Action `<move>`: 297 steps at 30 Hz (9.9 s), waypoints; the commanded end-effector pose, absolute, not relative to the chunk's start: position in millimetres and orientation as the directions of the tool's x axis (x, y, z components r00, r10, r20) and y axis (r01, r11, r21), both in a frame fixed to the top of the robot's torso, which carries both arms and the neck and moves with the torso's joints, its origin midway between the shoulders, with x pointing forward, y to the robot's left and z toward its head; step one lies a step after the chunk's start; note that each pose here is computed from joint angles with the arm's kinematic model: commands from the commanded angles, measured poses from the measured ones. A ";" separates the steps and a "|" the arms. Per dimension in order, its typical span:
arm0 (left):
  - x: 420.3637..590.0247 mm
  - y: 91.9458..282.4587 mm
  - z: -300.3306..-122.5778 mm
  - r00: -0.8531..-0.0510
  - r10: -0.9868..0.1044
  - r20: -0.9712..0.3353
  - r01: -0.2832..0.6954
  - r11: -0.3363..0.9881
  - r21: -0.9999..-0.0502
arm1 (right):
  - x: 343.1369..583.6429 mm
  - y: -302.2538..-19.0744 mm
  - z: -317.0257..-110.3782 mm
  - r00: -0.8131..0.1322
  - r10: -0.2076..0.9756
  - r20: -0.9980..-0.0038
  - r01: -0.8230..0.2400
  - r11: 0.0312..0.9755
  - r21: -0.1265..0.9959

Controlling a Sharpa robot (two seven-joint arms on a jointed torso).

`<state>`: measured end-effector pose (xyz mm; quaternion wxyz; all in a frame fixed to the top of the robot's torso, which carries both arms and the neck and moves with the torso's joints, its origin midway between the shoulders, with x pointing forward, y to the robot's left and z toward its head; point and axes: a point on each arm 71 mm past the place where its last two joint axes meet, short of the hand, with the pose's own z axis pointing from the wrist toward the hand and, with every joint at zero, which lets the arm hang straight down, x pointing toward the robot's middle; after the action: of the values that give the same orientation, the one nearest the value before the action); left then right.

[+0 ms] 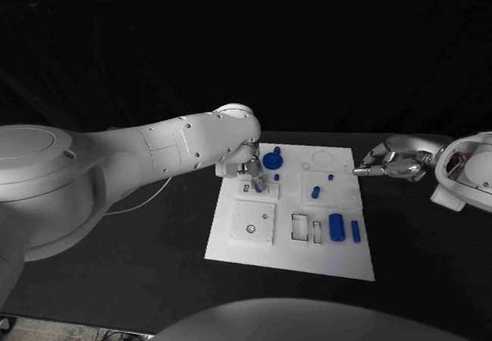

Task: Assemble the parts on the task board

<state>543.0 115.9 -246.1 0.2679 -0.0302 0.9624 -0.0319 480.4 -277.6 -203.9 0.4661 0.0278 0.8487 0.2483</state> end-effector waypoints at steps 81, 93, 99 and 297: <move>550.9 125.6 -255.1 -0.810 -0.132 -0.571 -0.129 0.991 -0.045 | 479.8 -276.1 -206.7 -0.594 0.263 -0.760 -0.183 0.876 0.446; 552.8 124.9 -254.5 -0.798 -0.148 -0.585 -0.132 0.989 -0.071 | 479.8 -276.1 -207.0 -0.598 0.261 -0.758 -0.182 0.877 0.445; 553.3 125.1 -254.4 -0.796 -0.151 -0.586 -0.131 0.988 -0.076 | 479.8 -276.2 -207.1 -0.599 0.260 -0.757 -0.182 0.877 0.445; 535.3 122.2 -210.7 -0.896 0.005 -0.443 -0.006 1.000 0.024 | 474.4 -278.2 -208.8 -0.594 0.273 -0.757 -0.189 0.867 0.461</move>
<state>541.4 113.5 -207.8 0.2822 -0.0144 0.9572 -0.0621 474.8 -279.9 -209.1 0.4496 0.0291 0.8570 0.2499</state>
